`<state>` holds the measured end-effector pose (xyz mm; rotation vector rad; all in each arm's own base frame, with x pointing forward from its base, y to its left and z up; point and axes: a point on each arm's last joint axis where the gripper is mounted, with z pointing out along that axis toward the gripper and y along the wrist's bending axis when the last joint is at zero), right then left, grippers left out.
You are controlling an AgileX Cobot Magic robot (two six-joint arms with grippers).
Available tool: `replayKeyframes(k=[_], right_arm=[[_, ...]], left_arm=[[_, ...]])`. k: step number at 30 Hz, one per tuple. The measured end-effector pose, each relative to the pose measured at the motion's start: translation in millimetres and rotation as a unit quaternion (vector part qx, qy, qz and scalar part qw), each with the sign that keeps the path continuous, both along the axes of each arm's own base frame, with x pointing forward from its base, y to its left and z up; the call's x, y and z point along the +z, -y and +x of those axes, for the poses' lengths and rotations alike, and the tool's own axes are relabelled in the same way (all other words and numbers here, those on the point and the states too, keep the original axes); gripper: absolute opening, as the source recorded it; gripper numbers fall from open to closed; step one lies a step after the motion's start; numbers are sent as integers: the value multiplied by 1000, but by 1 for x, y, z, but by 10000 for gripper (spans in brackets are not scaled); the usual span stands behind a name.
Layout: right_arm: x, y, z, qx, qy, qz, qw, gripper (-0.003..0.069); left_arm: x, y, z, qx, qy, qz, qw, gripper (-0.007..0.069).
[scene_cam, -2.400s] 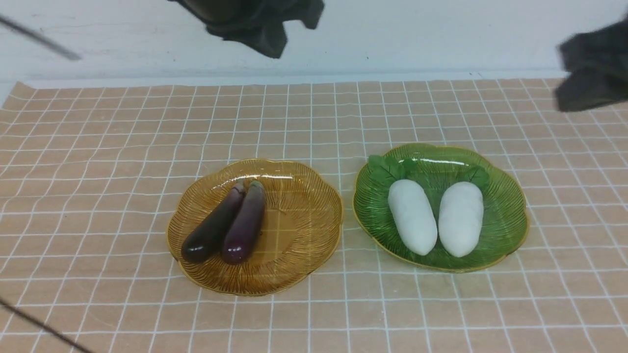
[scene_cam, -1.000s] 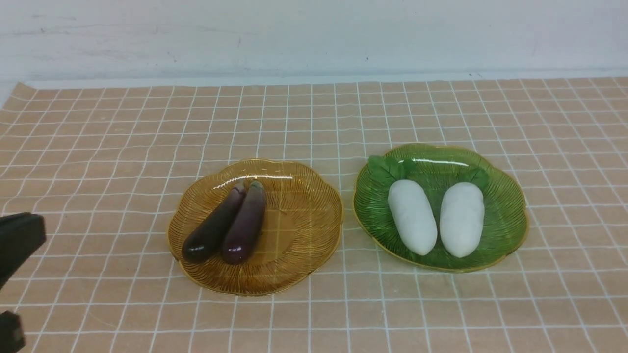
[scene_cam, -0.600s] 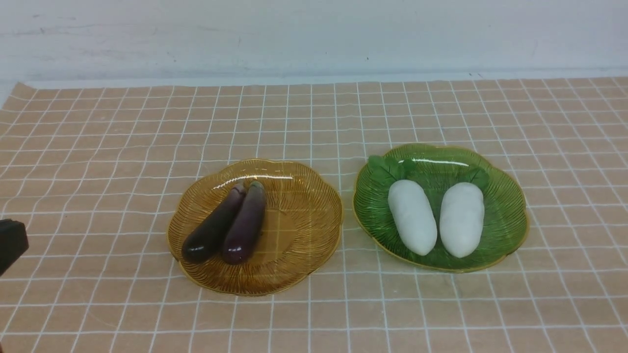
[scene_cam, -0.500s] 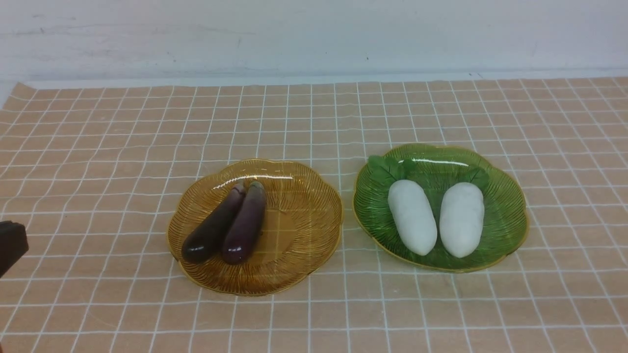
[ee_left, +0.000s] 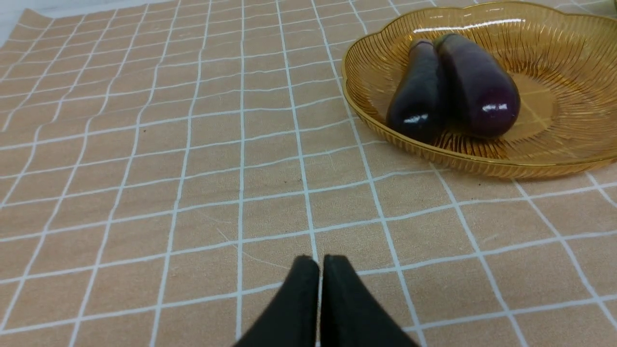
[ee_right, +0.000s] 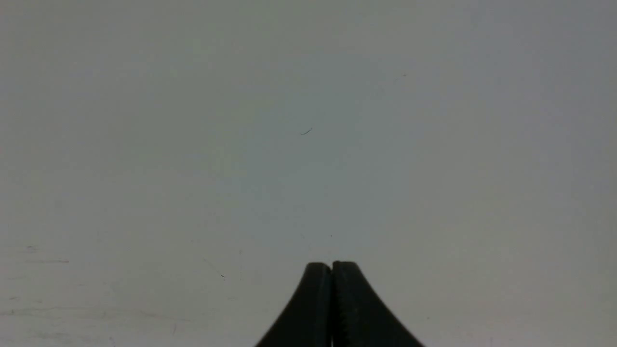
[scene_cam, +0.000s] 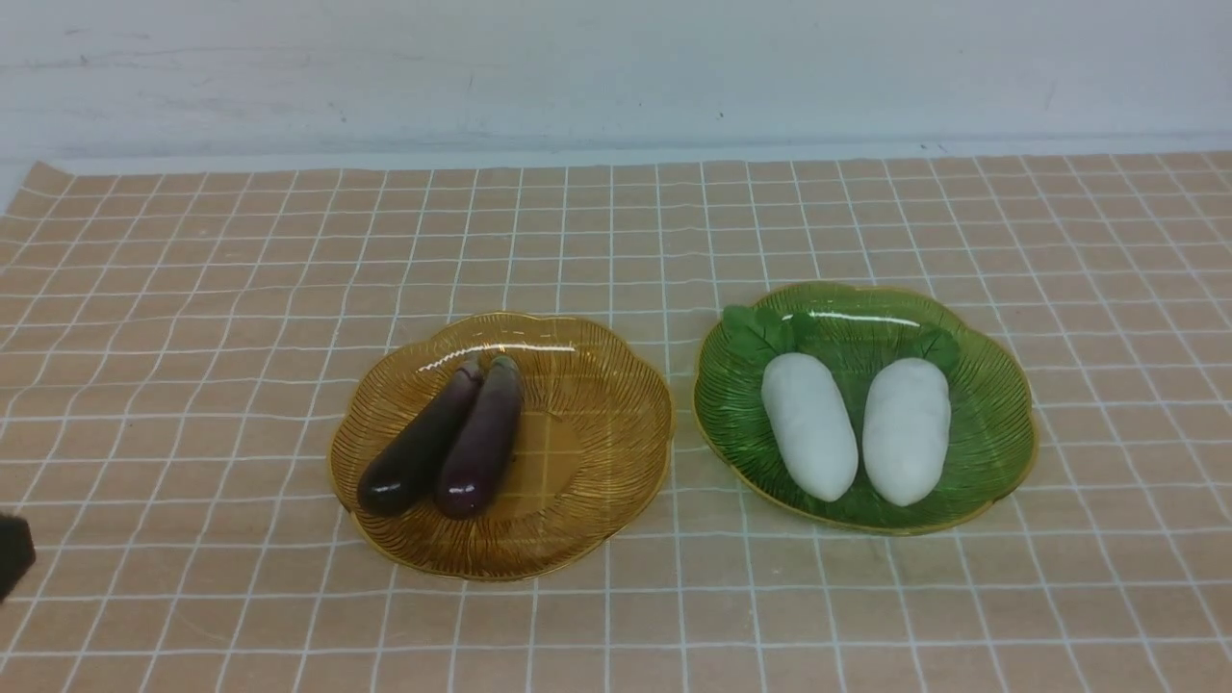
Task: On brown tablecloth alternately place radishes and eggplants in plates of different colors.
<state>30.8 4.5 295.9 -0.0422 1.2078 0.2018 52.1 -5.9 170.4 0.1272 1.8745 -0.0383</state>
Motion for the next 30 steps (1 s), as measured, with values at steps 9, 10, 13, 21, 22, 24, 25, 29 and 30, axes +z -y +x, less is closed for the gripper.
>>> replayKeyframes(k=[9,10,13,21,22,24,25,29,30], right_arm=[[0,0,0,0,0,0,1000,-15],[0,0,0,0,0,0,1000,-15],[0,0,0,0,0,0,1000,-15],[0,0,0,-1,0,-2,1000,-15],[0,0,0,-2,0,-6,1000,-15],[-3,0,1,-7,-12,-26,1000,-15],[-5,-1,2,-10,-23,-36,999,-15],[-19,0,7,-32,-74,-71,994,-15],[-24,0,8,-39,-86,-78,992,-15]], left_arm=[[0,0,0,0,0,0,1000,-4],[0,0,0,0,0,0,1000,-4],[0,0,0,0,0,0,1000,-4],[0,0,0,0,0,0,1000,-4],[0,0,0,0,0,0,1000,-4],[0,0,0,0,0,0,1000,-4],[0,0,0,0,0,0,1000,-4],[0,0,0,0,0,0,1000,-4],[0,0,0,0,0,0,1000,-4]])
